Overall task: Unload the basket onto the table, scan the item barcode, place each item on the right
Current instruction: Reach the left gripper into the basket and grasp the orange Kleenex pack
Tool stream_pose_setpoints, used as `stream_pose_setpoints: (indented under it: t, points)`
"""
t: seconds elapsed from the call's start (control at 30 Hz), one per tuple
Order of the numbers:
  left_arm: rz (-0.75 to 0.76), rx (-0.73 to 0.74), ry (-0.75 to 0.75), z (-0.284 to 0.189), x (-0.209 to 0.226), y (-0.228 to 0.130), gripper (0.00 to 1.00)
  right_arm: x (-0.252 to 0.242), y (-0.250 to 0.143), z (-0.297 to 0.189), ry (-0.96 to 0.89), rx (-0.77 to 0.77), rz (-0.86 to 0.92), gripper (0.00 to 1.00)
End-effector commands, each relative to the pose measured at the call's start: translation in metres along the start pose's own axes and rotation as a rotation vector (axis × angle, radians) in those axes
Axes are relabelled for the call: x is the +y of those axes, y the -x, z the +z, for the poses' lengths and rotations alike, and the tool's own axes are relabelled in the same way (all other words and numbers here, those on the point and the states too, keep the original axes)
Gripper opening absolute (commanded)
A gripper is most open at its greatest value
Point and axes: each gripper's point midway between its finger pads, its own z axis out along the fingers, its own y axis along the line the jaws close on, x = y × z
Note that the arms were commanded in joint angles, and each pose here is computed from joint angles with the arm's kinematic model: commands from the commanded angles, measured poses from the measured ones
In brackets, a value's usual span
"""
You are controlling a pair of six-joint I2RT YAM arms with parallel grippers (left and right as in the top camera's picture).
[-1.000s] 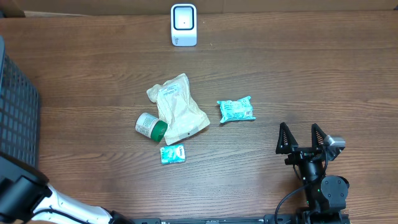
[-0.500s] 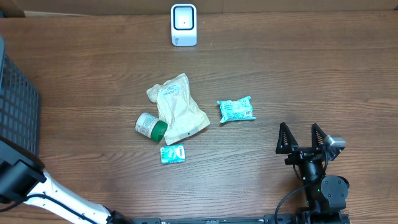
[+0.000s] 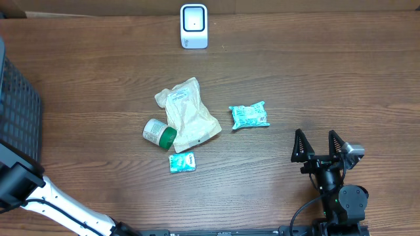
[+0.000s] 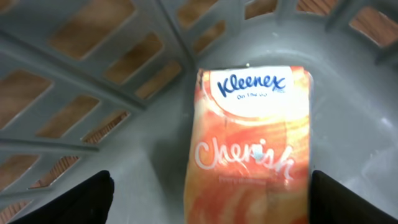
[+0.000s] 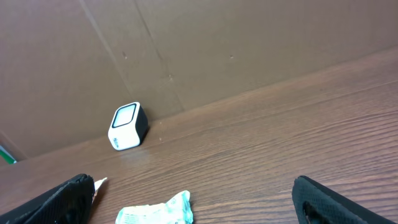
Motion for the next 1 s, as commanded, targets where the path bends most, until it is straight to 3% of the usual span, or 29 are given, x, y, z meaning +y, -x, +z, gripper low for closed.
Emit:
stream_pose_setpoints:
  t: [0.0, 0.4, 0.6, 0.83, 0.97]
  points:
    - [-0.029, -0.015, -0.010, 0.005, -0.003, 0.003, 0.73, 0.001, -0.002, 0.000, 0.008, -0.001, -0.004, 1.00]
    - [-0.027, 0.045, -0.026, 0.045, -0.014, -0.029, 0.65, 0.001, -0.002, 0.000, 0.008, -0.001, -0.004, 1.00]
    - [-0.026, 0.042, -0.019, 0.041, -0.013, -0.027, 0.20, 0.001, -0.002, 0.000, 0.008, -0.001, -0.004, 1.00]
    - [-0.027, 0.035, -0.022, 0.017, -0.009, -0.015, 0.04, 0.001, -0.002, 0.000, 0.008, -0.001, -0.004, 1.00]
    - [-0.037, 0.011, -0.034, -0.017, -0.007, 0.002, 0.04, 0.001, -0.002, 0.000, 0.008, -0.001, -0.004, 1.00]
